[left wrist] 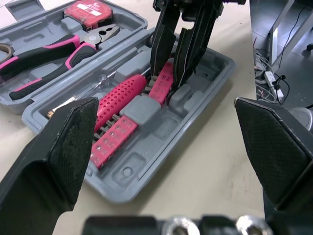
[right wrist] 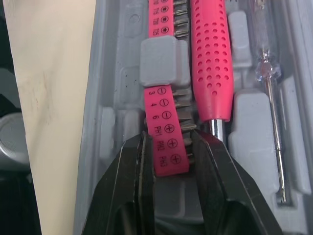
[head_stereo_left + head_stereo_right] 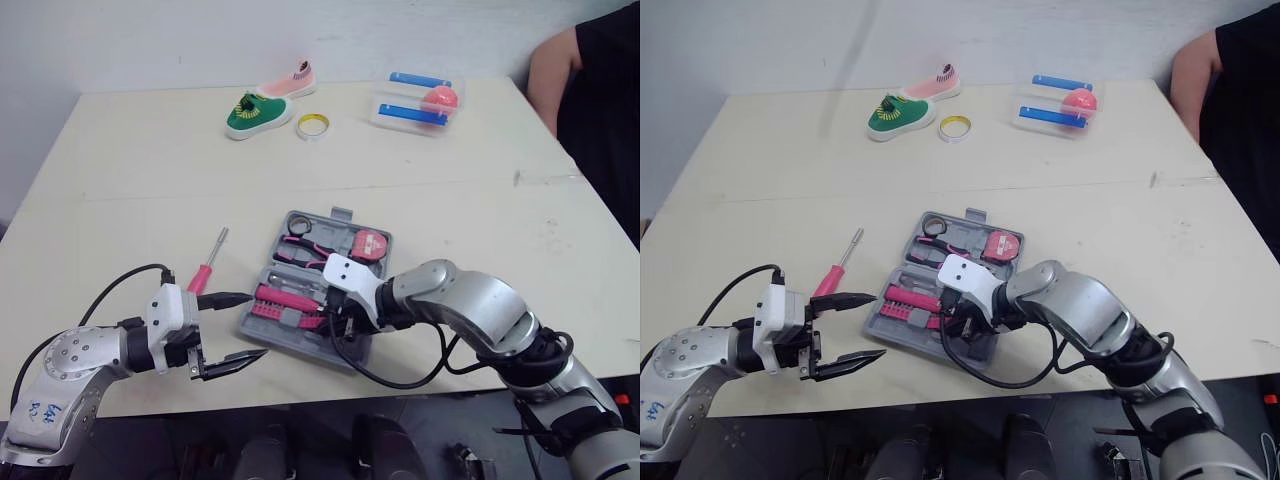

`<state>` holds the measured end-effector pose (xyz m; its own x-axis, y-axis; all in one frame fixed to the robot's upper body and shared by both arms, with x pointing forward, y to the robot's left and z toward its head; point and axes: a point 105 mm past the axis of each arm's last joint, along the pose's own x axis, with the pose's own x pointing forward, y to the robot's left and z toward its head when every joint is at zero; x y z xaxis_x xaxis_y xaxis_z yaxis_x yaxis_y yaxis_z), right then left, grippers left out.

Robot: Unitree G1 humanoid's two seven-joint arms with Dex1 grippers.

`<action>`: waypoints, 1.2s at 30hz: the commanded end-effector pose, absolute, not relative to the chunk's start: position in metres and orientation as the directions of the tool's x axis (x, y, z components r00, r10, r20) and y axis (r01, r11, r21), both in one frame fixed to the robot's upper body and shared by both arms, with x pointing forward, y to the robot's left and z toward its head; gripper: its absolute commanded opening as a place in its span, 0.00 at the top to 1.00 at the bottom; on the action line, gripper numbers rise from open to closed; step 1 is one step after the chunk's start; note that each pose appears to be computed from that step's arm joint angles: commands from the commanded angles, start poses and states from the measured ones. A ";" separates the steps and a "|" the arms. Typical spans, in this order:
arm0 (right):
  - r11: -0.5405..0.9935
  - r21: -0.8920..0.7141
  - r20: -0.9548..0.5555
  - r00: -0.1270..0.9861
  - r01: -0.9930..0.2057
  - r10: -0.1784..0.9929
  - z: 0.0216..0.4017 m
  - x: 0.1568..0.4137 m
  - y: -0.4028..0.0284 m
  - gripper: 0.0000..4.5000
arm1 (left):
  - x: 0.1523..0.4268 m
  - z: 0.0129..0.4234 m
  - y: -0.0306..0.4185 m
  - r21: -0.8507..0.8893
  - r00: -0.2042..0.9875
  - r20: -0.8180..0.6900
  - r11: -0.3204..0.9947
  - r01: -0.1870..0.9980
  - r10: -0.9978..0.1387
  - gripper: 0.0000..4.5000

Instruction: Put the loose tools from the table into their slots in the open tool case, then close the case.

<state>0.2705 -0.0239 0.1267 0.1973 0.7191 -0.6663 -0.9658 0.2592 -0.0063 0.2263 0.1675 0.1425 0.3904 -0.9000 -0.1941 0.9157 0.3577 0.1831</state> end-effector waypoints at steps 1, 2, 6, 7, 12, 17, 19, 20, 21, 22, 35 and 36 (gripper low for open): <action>0.271 0.047 -0.651 0.177 -0.961 0.738 0.122 0.267 -0.014 0.83 | 0.222 0.147 0.166 0.210 0.380 -0.178 0.342 0.916 -0.908 0.00; 0.272 0.054 -0.650 0.173 -0.961 0.740 0.121 0.265 -0.014 0.83 | 0.222 0.147 0.167 0.208 0.379 -0.180 0.342 0.917 -0.908 0.00; 0.285 0.057 -0.636 0.185 -0.957 0.749 0.122 0.264 -0.012 0.83 | 0.221 0.146 0.167 0.207 0.378 -0.183 0.341 0.917 -0.907 0.00; 0.286 0.058 -0.622 0.190 -0.956 0.760 0.125 0.265 -0.012 0.83 | 0.221 0.146 0.167 0.207 0.378 -0.183 0.341 0.917 -0.907 0.00; 0.194 0.067 -0.539 0.128 -0.979 0.832 0.150 0.258 -0.014 0.42 | 0.222 0.147 0.168 0.205 0.379 -0.187 0.341 0.917 -0.906 0.00; 0.124 0.068 -0.509 0.072 -0.990 0.858 0.171 0.258 -0.036 0.24 | 0.222 0.147 0.172 0.185 0.381 -0.193 0.348 0.919 -0.904 0.00; 0.096 0.049 -0.487 0.060 -0.994 0.871 0.177 0.259 -0.043 0.24 | 0.223 0.148 0.174 0.182 0.386 -0.195 0.353 0.918 -0.902 0.00; 0.052 0.021 -0.419 0.038 -0.998 0.907 0.184 0.257 -0.042 0.24 | 0.224 0.149 0.175 0.194 0.399 -0.188 0.364 0.911 -0.898 0.00; 0.023 -0.004 -0.370 0.022 -1.000 0.929 0.189 0.256 -0.042 0.24 | 0.225 0.150 0.175 0.202 0.408 -0.182 0.372 0.906 -0.895 0.00; 0.004 -0.022 -0.338 0.011 -1.000 0.941 0.192 0.255 -0.042 0.24 | 0.226 0.151 0.176 0.208 0.414 -0.178 0.377 0.903 -0.893 0.00; -0.023 -0.284 -0.270 0.057 -0.959 0.961 0.123 0.266 -0.034 0.97 | 0.235 0.159 0.176 0.243 0.417 -0.173 0.371 0.896 -0.892 0.00; -0.024 -0.294 -0.276 0.061 -0.956 0.959 0.121 0.267 -0.034 0.97 | 0.236 0.160 0.176 0.244 0.418 -0.174 0.372 0.896 -0.892 0.00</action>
